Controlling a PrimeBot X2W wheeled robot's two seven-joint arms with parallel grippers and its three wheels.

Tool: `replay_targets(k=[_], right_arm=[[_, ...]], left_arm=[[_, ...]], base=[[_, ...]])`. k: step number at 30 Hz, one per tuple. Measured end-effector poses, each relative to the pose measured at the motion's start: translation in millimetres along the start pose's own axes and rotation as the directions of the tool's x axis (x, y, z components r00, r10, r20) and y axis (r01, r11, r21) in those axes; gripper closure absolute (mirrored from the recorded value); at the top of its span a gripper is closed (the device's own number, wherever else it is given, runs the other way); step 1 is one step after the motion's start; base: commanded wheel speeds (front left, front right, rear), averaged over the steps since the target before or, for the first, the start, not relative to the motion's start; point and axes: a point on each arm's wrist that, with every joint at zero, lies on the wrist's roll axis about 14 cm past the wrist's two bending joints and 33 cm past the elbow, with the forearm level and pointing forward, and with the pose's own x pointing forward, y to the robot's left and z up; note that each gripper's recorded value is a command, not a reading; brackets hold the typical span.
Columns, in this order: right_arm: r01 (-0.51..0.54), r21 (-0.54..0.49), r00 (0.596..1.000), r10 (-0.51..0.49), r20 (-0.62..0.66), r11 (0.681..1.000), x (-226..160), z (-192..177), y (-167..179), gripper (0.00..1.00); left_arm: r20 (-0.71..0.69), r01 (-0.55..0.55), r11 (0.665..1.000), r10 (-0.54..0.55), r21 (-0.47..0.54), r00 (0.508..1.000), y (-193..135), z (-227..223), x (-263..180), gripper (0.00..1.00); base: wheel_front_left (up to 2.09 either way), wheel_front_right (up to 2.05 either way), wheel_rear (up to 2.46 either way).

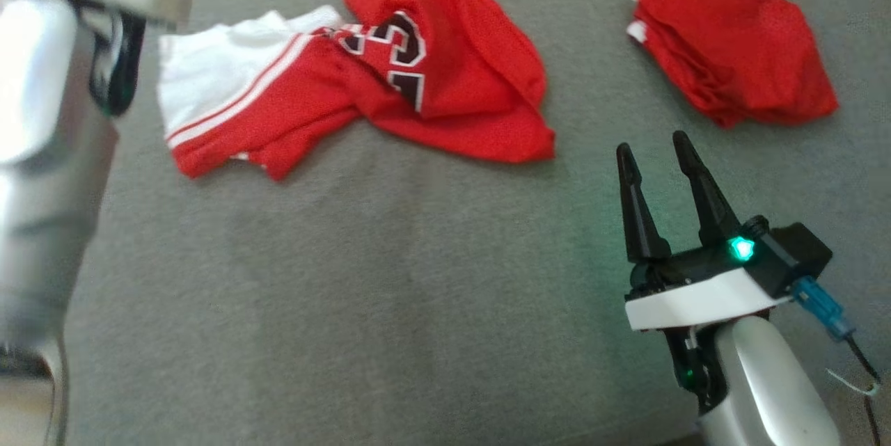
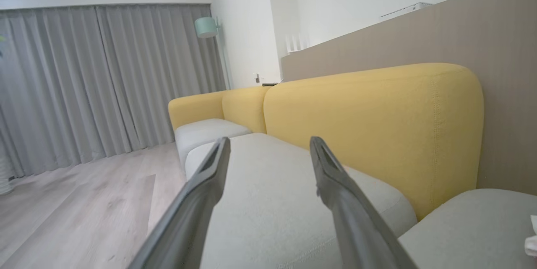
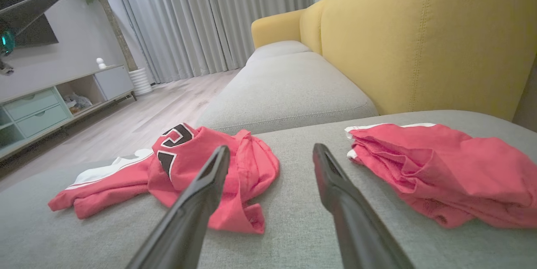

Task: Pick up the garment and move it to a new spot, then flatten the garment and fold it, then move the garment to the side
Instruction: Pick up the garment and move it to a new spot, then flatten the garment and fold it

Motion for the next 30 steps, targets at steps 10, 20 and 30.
replay_targets(k=[10,20,30], right_arm=[[-0.082,-0.008,0.997,0.082,-0.006,0.997,-5.2,-3.1,28.9,0.00],[-0.139,-0.028,0.990,0.139,0.012,0.990,-6.6,3.1,47.7,0.00],[-0.144,-0.042,0.990,0.144,0.002,0.989,-5.2,-0.1,48.5,0.00]], left_arm=[[-0.160,-0.208,0.977,0.199,-0.047,0.967,29.9,-55.4,-140.1,0.00],[-0.233,-0.413,0.891,0.368,-0.189,0.900,-6.5,-71.4,-250.3,0.00],[-0.174,-0.370,0.909,0.340,-0.190,0.924,-11.5,-58.0,-233.3,0.00]], base=[[0.00,0.00,0.00],[0.00,0.00,0.00],[0.00,0.00,0.00]])
